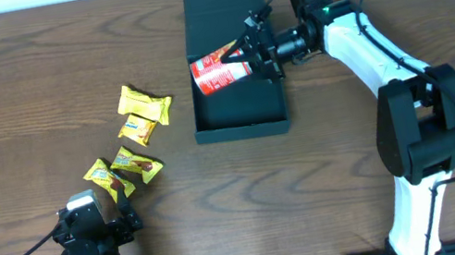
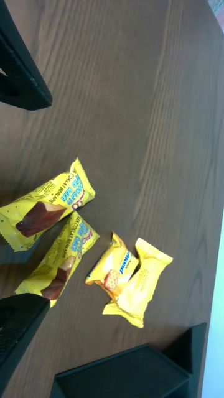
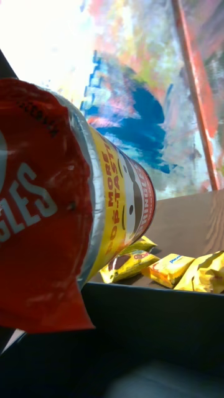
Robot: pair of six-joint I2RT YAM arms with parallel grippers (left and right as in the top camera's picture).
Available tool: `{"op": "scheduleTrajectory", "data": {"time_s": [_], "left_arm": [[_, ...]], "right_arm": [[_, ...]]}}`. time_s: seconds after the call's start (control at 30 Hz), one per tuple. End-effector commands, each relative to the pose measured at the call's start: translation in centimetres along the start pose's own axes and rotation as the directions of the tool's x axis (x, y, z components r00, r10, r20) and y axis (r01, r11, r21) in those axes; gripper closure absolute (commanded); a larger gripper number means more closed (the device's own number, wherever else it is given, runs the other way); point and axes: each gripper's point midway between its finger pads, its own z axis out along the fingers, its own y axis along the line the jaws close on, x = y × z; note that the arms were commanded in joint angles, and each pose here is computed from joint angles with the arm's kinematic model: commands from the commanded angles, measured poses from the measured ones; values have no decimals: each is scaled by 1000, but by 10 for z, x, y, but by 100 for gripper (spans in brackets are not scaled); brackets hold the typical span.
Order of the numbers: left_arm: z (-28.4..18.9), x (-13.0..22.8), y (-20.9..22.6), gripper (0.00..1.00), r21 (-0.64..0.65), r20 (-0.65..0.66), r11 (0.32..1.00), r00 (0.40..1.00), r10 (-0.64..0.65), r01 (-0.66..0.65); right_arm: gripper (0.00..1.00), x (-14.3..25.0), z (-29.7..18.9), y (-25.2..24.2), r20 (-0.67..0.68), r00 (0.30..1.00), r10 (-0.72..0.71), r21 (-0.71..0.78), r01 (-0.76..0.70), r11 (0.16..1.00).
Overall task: Pack container
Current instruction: 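Lift the Pringles can with the right gripper over the black box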
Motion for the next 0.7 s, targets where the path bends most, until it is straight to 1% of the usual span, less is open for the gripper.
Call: {"op": "scheduleTrajectory", "data": {"time_s": [0.0, 0.13, 0.33, 0.57, 0.67], "left_arm": [[3, 7, 3, 5, -16, -14, 1000, 1000, 1, -2], [3, 7, 3, 5, -16, -14, 1000, 1000, 1, -2], [3, 7, 3, 5, -17, -14, 1000, 1000, 1, -2], [3, 7, 3, 5, -16, -14, 1000, 1000, 1, -2], [3, 7, 3, 5, -17, -14, 1000, 1000, 1, -2]], "right_arm": [[45, 0, 8, 7, 8, 993, 120, 15, -120, 993], [41, -13, 10, 1, 81, 981, 175, 54, -179, 982], [41, -27, 9, 4, 138, 961, 241, 44, -249, 967], [42, -21, 17, -2, 129, 948, 293, 58, -302, 952], [41, -21, 20, -10, 150, 936, 318, 80, -332, 940]]}}
